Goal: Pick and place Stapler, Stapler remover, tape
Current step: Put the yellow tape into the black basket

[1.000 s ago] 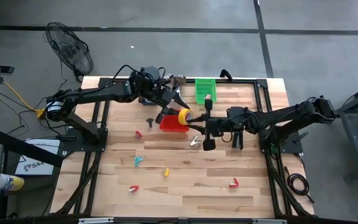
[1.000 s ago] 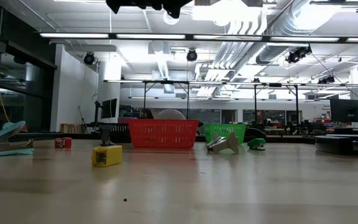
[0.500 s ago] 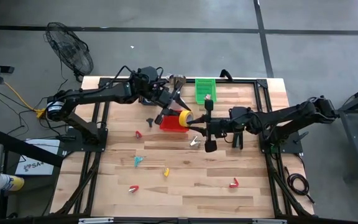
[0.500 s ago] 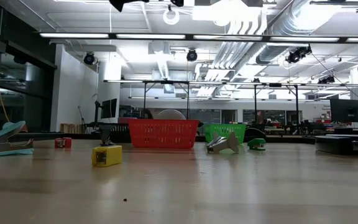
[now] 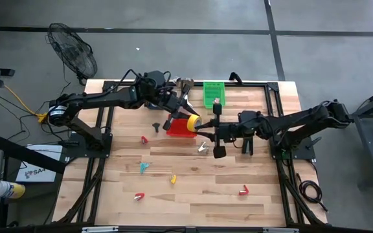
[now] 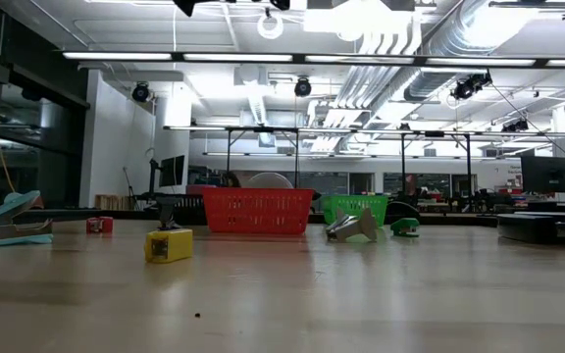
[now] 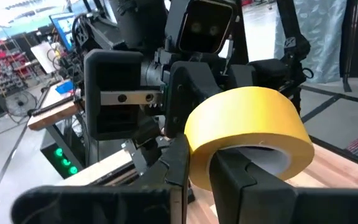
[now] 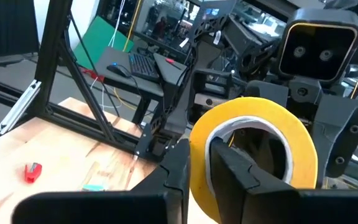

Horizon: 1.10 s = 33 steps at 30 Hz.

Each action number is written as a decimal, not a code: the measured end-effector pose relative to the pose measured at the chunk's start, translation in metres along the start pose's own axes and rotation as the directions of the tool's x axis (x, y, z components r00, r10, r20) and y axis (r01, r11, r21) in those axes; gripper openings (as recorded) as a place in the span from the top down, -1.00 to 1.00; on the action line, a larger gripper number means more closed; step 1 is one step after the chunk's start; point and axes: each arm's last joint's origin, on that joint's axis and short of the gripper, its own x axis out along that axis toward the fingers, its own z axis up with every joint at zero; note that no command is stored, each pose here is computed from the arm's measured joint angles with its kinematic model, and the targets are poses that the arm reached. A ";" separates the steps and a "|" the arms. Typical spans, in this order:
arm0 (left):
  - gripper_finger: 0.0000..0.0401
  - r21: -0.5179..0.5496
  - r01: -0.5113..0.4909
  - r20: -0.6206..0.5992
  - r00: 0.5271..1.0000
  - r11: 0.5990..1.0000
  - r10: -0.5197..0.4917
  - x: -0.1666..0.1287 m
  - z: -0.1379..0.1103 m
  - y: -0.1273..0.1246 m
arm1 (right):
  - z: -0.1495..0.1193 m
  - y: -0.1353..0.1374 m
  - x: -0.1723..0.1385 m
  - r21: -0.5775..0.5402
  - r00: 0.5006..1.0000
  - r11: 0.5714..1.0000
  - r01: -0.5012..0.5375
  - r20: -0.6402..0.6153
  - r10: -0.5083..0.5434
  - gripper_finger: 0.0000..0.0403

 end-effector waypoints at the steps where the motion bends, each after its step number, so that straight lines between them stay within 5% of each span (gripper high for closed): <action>1: 0.83 -0.005 -0.004 -0.008 1.000 1.000 0.004 0.000 -0.001 0.000 | -0.001 0.000 0.000 0.000 1.000 1.000 -0.001 -0.004 0.001 0.78; 12: 0.83 -0.045 -0.132 -0.133 0.983 0.990 0.125 -0.001 -0.008 0.001 | -0.002 0.007 -0.002 -0.023 0.978 0.984 0.174 -0.116 -0.176 0.39; 16: 0.83 -0.047 -0.285 -0.279 0.924 0.957 0.261 -0.003 -0.017 0.003 | -0.005 0.012 -0.005 -0.053 0.934 0.957 0.285 -0.211 -0.290 0.17; 20: 0.83 0.007 -0.498 -0.491 0.754 0.867 0.437 -0.010 -0.030 0.004 | -0.012 0.014 -0.008 -0.086 0.852 0.907 0.412 -0.317 -0.417 0.02; 24: 0.83 0.136 -0.663 -0.672 0.485 0.737 0.560 -0.021 -0.043 0.002 | -0.020 0.014 -0.010 -0.077 0.812 0.894 0.441 -0.391 -0.433 -0.03; 28: 0.83 0.247 -0.732 -0.788 0.230 0.635 0.572 -0.033 -0.055 -0.006 | -0.027 0.012 -0.012 -0.049 0.791 0.892 0.449 -0.442 -0.423 -0.03; 33: 0.83 0.310 -0.764 -0.828 0.075 0.565 0.556 -0.042 -0.062 -0.012 | -0.034 0.007 -0.011 0.007 0.796 0.901 0.435 -0.472 -0.380 -0.03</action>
